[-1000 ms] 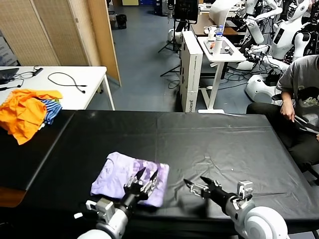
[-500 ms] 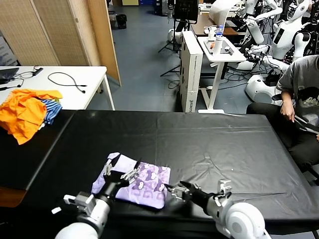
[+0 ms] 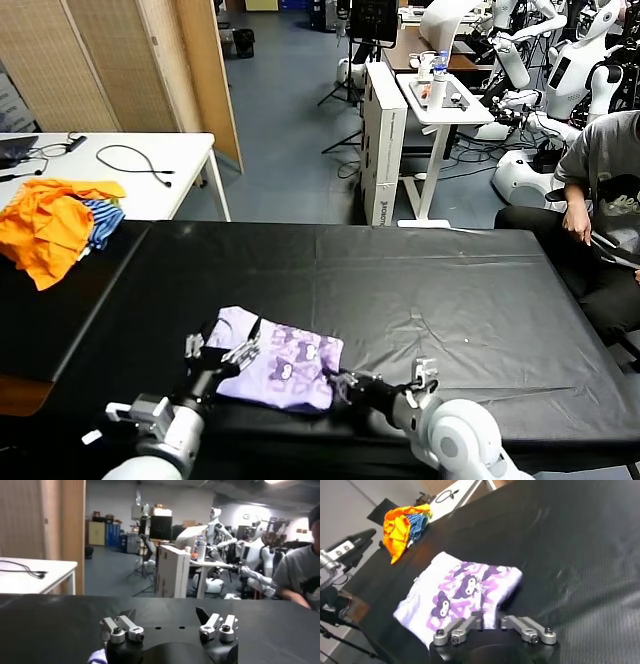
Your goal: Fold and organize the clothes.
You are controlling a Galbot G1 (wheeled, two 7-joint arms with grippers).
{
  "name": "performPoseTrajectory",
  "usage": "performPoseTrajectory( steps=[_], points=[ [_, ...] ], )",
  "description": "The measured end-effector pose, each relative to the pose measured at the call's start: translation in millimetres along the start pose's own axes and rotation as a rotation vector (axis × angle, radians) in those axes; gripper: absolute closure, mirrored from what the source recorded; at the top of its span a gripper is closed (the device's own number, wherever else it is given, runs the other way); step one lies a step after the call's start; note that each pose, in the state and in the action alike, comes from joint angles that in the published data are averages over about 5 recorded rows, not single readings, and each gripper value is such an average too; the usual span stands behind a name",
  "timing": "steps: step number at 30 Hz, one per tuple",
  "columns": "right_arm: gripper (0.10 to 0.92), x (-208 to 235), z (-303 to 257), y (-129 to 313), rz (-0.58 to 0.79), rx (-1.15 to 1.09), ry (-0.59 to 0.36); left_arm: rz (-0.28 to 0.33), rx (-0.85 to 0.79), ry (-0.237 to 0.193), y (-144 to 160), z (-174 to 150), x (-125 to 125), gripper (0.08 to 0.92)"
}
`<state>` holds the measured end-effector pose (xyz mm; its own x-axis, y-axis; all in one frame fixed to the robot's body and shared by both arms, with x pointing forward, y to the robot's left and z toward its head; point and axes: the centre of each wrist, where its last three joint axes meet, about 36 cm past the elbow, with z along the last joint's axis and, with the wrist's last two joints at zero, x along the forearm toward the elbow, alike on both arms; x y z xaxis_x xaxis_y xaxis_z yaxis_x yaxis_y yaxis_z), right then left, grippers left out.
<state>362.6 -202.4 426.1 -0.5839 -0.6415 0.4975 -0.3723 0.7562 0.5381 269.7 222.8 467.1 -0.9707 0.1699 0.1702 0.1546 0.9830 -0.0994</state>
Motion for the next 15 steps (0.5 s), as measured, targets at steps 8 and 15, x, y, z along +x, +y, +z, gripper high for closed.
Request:
performPoseTrajectory(
  steps=[8,15],
  points=[
    [0.862,5,-37,-27,0.08,0.094,-0.026,-0.041,0.007,0.0,2,4,2,0.092],
    [0.833,11,-66,-44,0.159,0.159,-0.046,-0.055,0.015,0.003,2,7,2,0.092]
  ],
)
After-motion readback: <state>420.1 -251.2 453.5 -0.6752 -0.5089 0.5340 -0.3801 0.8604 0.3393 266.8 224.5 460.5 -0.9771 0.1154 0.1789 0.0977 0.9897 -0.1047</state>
